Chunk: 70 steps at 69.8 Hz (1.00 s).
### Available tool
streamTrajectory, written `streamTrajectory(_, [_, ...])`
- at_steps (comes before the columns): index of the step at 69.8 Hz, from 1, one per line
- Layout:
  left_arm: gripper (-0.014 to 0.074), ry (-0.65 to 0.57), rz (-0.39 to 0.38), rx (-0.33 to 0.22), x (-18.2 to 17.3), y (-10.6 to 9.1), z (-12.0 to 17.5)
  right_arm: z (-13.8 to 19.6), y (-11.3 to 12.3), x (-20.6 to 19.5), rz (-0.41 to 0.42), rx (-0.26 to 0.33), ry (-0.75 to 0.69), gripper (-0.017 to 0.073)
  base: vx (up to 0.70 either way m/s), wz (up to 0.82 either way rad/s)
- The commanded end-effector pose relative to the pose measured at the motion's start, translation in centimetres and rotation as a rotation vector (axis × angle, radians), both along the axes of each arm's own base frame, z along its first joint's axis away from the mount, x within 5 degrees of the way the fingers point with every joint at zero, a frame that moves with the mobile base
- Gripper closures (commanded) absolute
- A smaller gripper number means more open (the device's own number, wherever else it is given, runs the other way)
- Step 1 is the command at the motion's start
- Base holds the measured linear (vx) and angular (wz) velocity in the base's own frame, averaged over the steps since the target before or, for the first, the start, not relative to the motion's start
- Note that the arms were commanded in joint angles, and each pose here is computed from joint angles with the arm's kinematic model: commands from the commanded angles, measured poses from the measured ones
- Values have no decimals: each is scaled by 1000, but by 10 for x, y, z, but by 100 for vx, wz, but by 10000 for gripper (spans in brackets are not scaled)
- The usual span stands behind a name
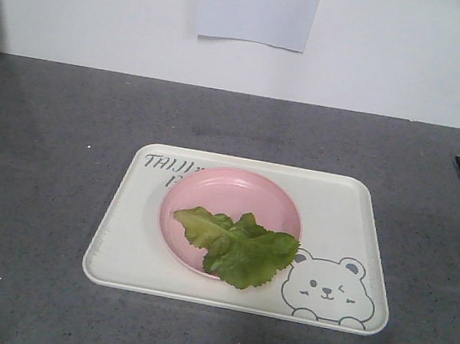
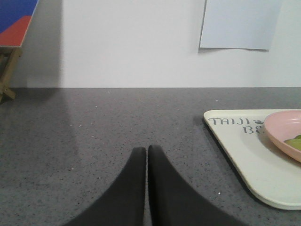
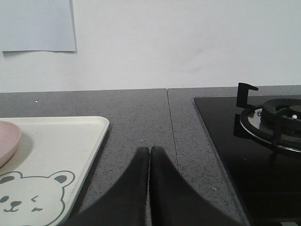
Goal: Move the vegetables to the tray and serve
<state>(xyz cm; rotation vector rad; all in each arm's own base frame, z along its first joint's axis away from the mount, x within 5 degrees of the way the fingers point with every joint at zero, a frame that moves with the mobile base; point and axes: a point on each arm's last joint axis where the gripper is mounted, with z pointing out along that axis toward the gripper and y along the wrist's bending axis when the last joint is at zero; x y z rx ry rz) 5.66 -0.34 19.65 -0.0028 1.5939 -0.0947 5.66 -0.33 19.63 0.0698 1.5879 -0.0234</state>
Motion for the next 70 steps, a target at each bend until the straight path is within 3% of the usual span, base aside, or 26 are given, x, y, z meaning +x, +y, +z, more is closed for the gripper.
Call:
streamTrajectory(1, [599, -64, 1, -14, 0, 0, -1, 2, 1, 0, 20, -33, -75, 565, 0, 0])
streamTrajectory(8, [599, -64, 1, -14, 0, 0, -1, 2, 3, 0, 60, -54, -75, 565, 0, 0])
streamTrajectory(70, [599, -64, 1, -14, 0, 0, -1, 4, 2, 0, 35, -47, -87, 565, 0, 0])
